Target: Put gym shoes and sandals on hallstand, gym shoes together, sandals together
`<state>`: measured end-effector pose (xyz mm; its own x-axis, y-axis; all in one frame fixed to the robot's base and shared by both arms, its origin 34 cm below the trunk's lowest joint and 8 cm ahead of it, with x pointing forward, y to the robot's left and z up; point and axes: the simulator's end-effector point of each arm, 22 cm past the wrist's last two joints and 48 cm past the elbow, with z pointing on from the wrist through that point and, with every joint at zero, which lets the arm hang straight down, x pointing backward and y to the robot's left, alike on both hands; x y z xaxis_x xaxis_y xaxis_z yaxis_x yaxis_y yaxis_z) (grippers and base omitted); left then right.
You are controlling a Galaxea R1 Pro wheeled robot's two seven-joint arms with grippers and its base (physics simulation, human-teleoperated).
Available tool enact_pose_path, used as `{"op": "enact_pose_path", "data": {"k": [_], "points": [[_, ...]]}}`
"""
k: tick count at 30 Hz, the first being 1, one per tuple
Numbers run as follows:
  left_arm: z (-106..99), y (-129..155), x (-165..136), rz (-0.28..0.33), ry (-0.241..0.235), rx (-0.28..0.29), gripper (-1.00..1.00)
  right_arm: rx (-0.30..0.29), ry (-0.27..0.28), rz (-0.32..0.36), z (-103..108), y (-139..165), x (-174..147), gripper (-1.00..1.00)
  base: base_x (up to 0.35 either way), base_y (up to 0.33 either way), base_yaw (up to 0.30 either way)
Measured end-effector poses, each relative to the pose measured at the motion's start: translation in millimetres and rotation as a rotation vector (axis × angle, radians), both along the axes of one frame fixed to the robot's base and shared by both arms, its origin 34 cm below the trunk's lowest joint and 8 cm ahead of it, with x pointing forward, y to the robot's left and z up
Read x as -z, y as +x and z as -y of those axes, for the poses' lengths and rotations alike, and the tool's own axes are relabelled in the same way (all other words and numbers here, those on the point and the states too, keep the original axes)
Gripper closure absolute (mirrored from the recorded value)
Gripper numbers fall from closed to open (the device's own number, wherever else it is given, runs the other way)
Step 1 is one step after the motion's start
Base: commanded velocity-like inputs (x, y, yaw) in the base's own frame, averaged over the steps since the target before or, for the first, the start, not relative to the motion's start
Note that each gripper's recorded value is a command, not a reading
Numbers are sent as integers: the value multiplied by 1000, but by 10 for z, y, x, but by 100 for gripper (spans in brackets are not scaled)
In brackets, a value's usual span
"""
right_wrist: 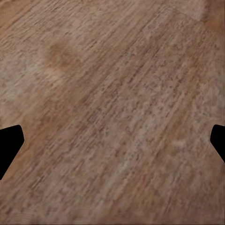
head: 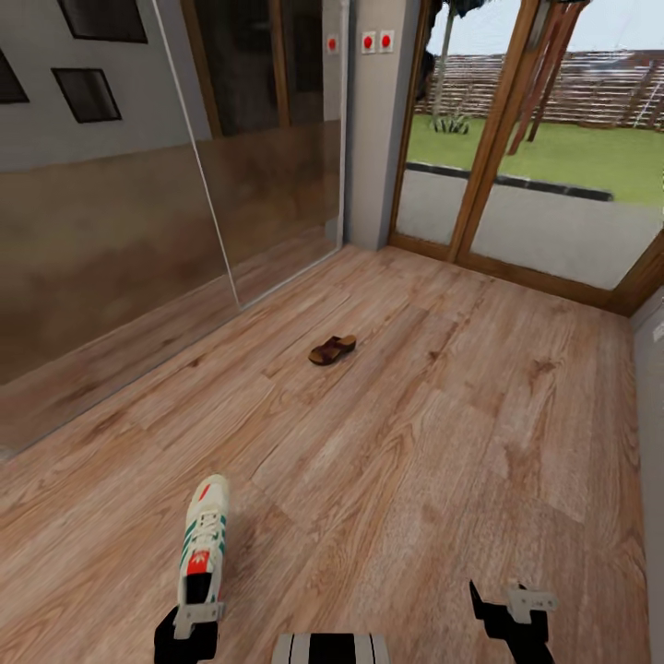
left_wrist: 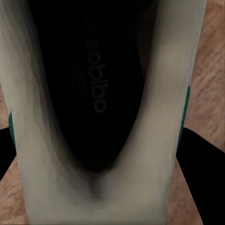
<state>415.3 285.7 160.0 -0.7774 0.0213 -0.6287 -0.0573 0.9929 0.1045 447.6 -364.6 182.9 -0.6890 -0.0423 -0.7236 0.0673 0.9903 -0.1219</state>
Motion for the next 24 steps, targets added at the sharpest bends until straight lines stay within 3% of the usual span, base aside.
{"op": "enact_pose_path", "data": {"k": [11,24], "points": [[-117,110,-243,85,6,-34,100,13,9,22,-36,-7,-130,-100,0,0,0],[-139,306,-546,142,7,-41,100,14,13,72,-61,167,-423,-100,0,0,0]]}}
